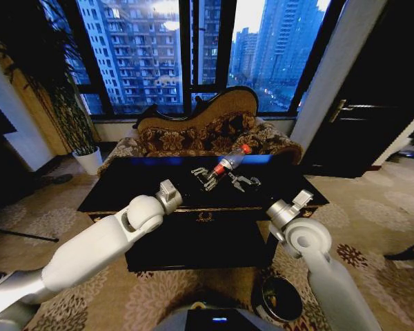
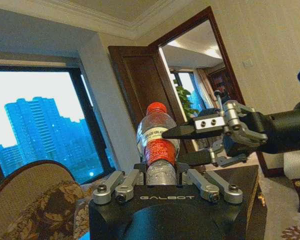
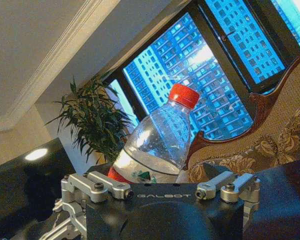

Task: Move to the front of the table and place the trash on the table into the trash bin.

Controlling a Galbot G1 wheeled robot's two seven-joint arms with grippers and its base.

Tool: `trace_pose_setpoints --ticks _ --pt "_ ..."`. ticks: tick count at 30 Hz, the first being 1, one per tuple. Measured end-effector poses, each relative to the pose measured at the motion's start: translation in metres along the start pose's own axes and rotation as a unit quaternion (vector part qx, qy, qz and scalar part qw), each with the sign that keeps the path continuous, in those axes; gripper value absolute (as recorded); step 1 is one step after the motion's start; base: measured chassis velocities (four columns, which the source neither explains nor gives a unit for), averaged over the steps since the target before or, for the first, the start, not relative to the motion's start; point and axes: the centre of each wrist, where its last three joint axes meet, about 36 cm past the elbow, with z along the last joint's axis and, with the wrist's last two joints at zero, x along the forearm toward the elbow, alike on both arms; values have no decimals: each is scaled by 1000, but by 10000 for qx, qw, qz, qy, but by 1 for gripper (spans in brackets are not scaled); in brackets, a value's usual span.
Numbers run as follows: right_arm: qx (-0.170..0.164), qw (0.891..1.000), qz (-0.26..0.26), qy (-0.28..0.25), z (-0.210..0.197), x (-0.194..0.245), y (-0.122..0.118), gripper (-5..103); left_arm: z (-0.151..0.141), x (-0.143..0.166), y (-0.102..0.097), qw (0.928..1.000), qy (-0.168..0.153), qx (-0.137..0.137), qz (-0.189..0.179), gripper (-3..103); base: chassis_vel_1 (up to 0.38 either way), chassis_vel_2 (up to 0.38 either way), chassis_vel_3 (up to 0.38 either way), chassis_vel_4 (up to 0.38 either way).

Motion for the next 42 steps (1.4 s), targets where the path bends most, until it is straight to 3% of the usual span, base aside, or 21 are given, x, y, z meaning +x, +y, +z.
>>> trace_pose_setpoints --ticks 25,27,29,31,42 --pt "21 10000 19 57 2 1 1 102 6 -5 -21 9994 80 96 335 28 0 0 0 0" --pt "22 10000 27 67 3 1 1 94 6 -5 -21 9994 79 98 334 28 0 0 0 0" --pt "23 10000 36 73 4 2 1 94 6 -5 -21 9994 78 101 331 28 0 0 0 0" --pt "25 9999 57 86 6 2 1 79 6 -5 -21 9993 84 111 335 27 0 0 0 0" --pt "37 9999 107 83 7 4 0 60 8 -9 -26 9992 84 163 360 27 0 0 0 0"
